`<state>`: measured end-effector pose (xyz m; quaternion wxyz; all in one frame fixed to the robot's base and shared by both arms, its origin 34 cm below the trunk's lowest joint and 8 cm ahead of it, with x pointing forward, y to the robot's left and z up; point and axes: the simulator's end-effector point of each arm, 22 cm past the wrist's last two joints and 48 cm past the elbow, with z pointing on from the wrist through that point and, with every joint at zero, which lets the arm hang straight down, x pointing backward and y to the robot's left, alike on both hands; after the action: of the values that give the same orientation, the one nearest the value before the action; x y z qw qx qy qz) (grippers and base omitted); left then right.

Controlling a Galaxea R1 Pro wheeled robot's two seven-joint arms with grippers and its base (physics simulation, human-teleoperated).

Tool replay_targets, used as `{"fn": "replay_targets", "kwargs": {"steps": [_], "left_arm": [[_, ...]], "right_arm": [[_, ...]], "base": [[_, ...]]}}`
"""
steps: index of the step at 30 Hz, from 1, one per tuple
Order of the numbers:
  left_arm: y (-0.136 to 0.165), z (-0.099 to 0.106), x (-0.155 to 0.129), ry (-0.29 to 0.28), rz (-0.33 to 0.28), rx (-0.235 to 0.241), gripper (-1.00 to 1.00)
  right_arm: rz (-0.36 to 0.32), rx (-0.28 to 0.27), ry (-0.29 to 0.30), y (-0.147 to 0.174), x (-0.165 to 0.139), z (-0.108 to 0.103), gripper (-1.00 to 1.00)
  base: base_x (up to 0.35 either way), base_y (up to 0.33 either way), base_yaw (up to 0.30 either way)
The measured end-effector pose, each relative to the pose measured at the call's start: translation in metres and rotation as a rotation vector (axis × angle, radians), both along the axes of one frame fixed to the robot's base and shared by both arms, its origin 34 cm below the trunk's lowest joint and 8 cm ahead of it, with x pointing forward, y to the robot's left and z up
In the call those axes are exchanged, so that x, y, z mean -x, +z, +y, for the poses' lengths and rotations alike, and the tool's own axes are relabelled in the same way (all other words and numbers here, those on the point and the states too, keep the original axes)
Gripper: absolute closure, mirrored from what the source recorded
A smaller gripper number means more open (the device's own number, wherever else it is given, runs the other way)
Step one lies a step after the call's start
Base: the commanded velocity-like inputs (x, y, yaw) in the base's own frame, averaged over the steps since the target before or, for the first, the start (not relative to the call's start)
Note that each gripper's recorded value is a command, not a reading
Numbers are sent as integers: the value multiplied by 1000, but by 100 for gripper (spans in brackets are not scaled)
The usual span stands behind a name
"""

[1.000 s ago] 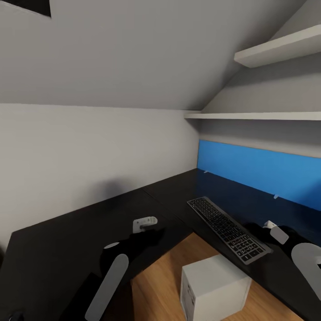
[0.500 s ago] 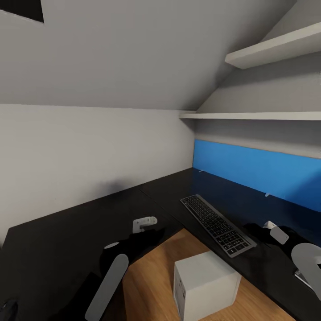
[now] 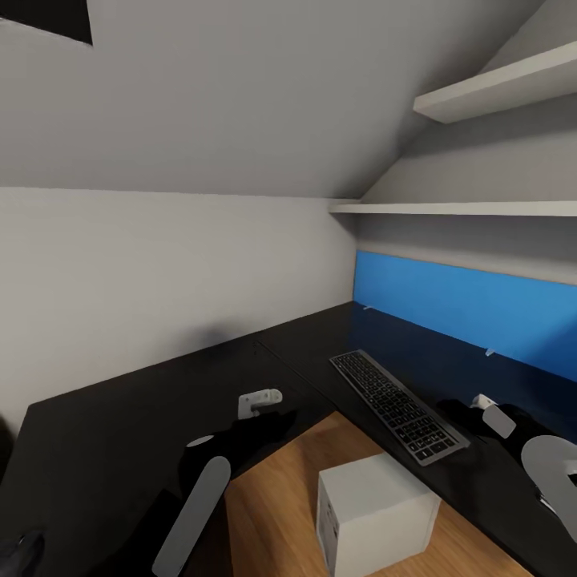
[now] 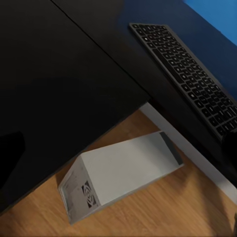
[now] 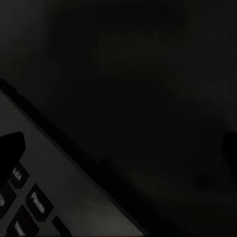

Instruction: In the bedroom, organize the workspace by keeping the computer under the desk, ensuring the monitor is on the desk, placing the keyboard on the desk next to the monitor, placing the mouse on the desk next to the keyboard, moving the folder from the swivel chair onto the desk next to the mouse, stacking the notebook on top of the folder with the pen on top of the notebook, and positioning the swivel chair next to the desk.

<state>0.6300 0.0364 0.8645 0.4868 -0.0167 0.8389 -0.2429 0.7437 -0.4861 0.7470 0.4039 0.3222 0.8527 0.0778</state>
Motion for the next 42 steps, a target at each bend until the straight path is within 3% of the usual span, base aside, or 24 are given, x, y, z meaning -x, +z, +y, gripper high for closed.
{"fn": "replay_targets", "kwargs": {"steps": [38,42], "left_arm": [[-1,1,0,2,0,-6,-100],[-1,0,0,1,2,-4,-100]], "right_arm": [[-4,-4,13,0,-4,10,-100],[-14,-34,3,0,-5,12,-100]], "base": [[-1,0,77],[-166,82,46]]}}
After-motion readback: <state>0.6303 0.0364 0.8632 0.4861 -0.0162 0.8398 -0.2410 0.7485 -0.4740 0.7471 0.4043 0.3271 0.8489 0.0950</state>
